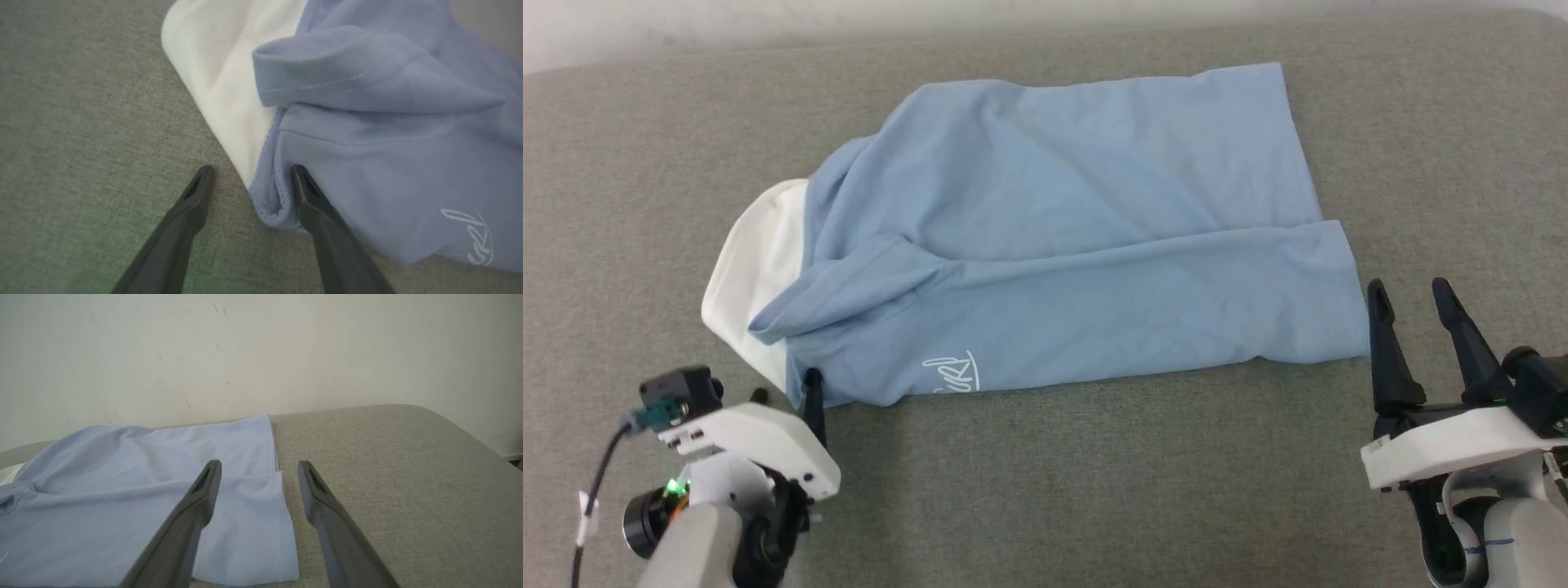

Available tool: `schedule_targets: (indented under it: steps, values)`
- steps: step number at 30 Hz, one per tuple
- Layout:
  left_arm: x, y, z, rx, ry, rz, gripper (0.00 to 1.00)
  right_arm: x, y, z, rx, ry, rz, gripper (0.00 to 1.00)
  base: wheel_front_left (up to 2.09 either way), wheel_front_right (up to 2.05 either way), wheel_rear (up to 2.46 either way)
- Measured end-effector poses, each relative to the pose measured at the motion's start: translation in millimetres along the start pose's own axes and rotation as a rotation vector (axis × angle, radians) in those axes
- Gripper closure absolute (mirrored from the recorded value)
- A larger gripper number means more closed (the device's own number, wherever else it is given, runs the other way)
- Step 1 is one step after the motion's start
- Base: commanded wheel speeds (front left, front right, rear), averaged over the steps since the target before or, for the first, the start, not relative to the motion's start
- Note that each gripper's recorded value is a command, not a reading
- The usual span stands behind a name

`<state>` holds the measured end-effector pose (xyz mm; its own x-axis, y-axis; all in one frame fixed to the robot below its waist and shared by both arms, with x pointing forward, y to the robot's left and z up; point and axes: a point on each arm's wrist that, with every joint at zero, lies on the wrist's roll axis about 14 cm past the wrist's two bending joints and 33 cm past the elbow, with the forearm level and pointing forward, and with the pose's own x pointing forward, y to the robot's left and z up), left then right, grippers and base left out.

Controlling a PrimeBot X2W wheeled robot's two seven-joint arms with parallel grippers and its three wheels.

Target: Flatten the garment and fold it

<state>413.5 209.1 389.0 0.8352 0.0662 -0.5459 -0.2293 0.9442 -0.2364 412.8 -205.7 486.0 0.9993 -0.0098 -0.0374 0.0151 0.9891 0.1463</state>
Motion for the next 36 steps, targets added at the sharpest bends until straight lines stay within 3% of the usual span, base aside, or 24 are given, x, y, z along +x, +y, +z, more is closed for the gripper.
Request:
schedule_targets:
  steps: [4, 5, 6, 13, 18, 25, 26, 27, 30, 36]
  values:
    - [6.6, -5.3, -6.3, -0.010, 0.108, -0.022, 0.02, -1.5, -1.1, -5.3, -0.015, 0.019, -0.002, 0.00, 0.00, 0.00, 0.00]
    - [7.1, -5.7, -5.9, -0.004, 0.122, -0.027, 0.65, -1.7, -0.4, -7.1, -0.022, 0.026, 0.000, 0.00, 0.00, 0.00, 0.00]
    - [7.4, -6.5, -4.6, 0.003, 0.124, -0.033, 1.00, -1.7, 0.0, -9.5, -0.029, 0.036, 0.002, 0.00, 0.00, 0.00, 0.00]
    - [4.3, -14.3, 3.0, 0.004, 0.068, -0.064, 1.00, 3.3, -14.5, -37.5, -0.056, 0.198, -0.040, 0.00, 0.00, 0.00, 0.00]
    - [0.5, -17.1, 3.7, 0.011, 0.029, -0.084, 1.00, 8.8, -18.0, -84.1, -0.048, 0.525, -0.056, 0.00, 0.00, 0.00, 0.00]
    - [0.5, -16.8, 4.3, 0.030, -0.013, -0.094, 1.00, 11.7, -15.3, -107.4, -0.077, 0.833, -0.060, 0.00, 0.00, 0.00, 0.00]
    - [0.7, -16.3, 5.3, 0.037, -0.023, -0.093, 1.00, 11.7, -14.9, -108.4, -0.075, 0.864, -0.061, 0.58, 0.00, 0.00, 0.00]
    - [0.9, -16.0, 6.6, 0.042, -0.034, -0.092, 1.00, 11.6, -14.4, -108.6, -0.075, 0.888, -0.061, 0.98, 0.00, 0.00, 0.00]
    - [0.6, -17.2, 19.2, 0.067, -0.109, -0.099, 1.00, 12.6, -11.1, -105.1, -0.067, 0.912, -0.054, 1.00, 0.00, 0.00, 0.00]
    - [-14.6, -22.3, 63.3, 0.121, -0.345, -0.112, 1.00, 30.6, -3.7, -54.0, -0.045, 0.660, -0.028, 1.00, 0.00, 0.00, 0.00]
